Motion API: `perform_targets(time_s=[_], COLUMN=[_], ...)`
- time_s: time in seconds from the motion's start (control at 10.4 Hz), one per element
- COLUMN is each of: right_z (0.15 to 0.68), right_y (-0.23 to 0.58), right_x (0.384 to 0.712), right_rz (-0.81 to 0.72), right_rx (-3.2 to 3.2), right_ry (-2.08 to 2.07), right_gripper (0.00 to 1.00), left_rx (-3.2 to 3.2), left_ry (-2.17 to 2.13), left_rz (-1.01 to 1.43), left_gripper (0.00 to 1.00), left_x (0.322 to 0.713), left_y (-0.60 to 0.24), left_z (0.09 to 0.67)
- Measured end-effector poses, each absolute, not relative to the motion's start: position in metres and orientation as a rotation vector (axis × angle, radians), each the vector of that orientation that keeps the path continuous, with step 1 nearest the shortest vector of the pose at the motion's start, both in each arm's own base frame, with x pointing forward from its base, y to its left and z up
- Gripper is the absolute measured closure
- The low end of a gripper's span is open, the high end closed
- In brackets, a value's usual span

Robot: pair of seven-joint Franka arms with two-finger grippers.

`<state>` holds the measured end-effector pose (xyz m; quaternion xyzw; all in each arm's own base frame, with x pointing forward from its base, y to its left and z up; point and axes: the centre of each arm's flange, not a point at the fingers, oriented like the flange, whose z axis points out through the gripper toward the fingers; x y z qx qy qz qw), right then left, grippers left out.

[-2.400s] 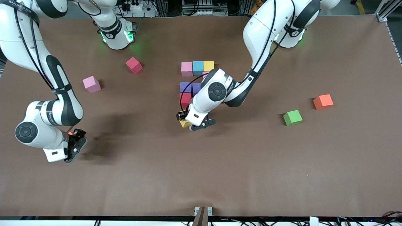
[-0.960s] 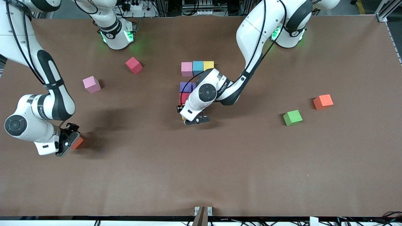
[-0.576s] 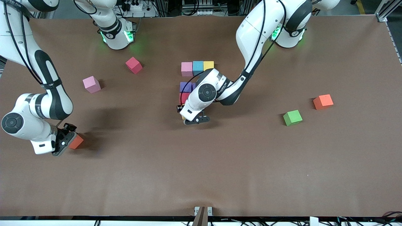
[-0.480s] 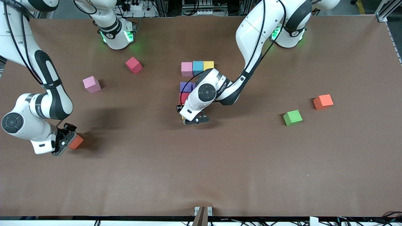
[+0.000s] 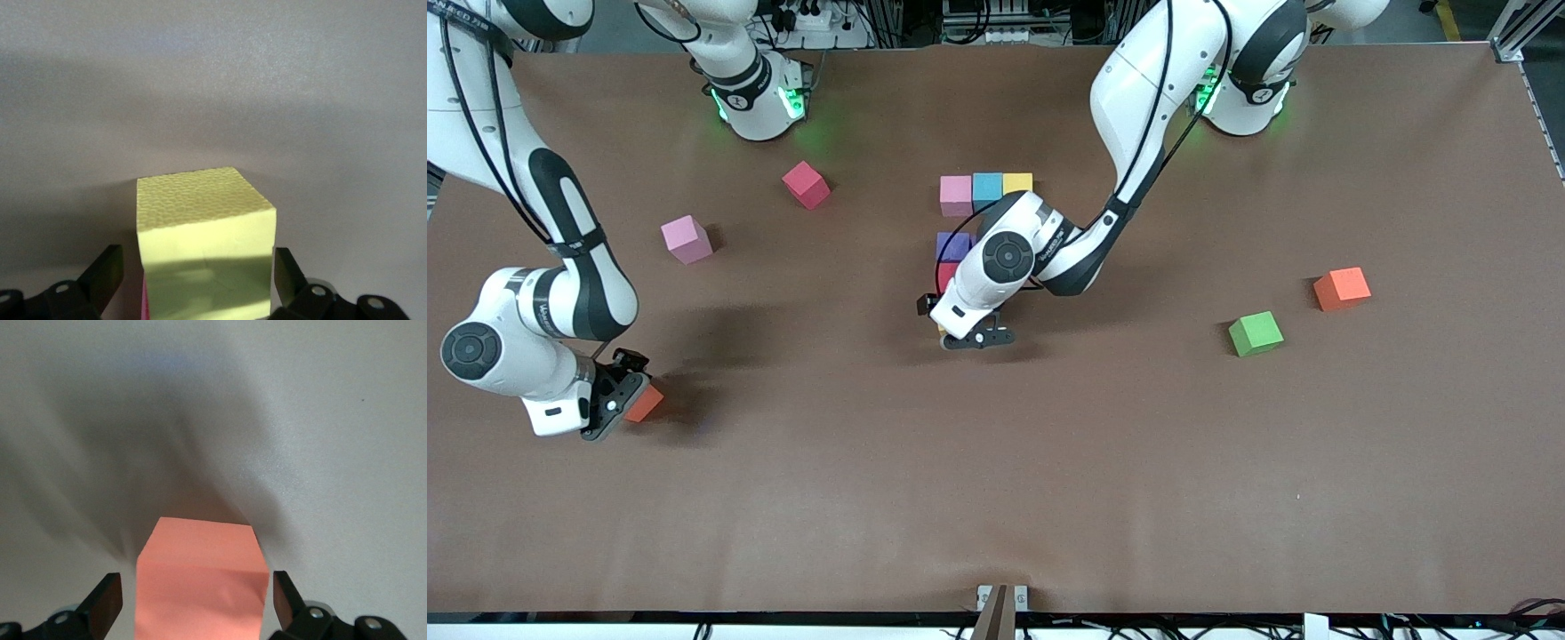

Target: Form number 2 with 11 blocks

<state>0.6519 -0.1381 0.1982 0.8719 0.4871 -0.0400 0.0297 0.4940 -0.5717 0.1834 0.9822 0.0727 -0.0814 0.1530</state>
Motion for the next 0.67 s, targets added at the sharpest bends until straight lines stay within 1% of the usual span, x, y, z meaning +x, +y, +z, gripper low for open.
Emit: perform_targets(time_s=[0.1,0.19,0.29,0.48,0.67], right_z=[0.197,0.197,0.197,0.197,0.205], right_y=[-0.139,-0.139,-0.139,-0.137,-0.111], right_x=[0.652,0.651,0.651,0.651,0.653], right_rz=[-0.124,-0.126,-0.126,-0.132,-0.151], right_rx=[2.691,2.693,2.694,2.687,2.685], right_ry=[1.501,1.5,1.499,1.522,1.587], right_gripper=[0.14,0.29,0.36,0.36,0.36], left_rx=[2.821,2.825,2.843,2.892,2.89], left_ry=[0.199,0.17,0.115,0.018,-0.024], left_rz=[-0.243,-0.246,-0.229,-0.18,-0.158], left_gripper=[0.0,0.0,0.0,0.0,0.0], left_x=[0.493,0.493,0.494,0.5,0.508], left_y=[-0.572,-0.575,-0.577,-0.574,-0.567], left_z=[0.184,0.19,0.203,0.237,0.255])
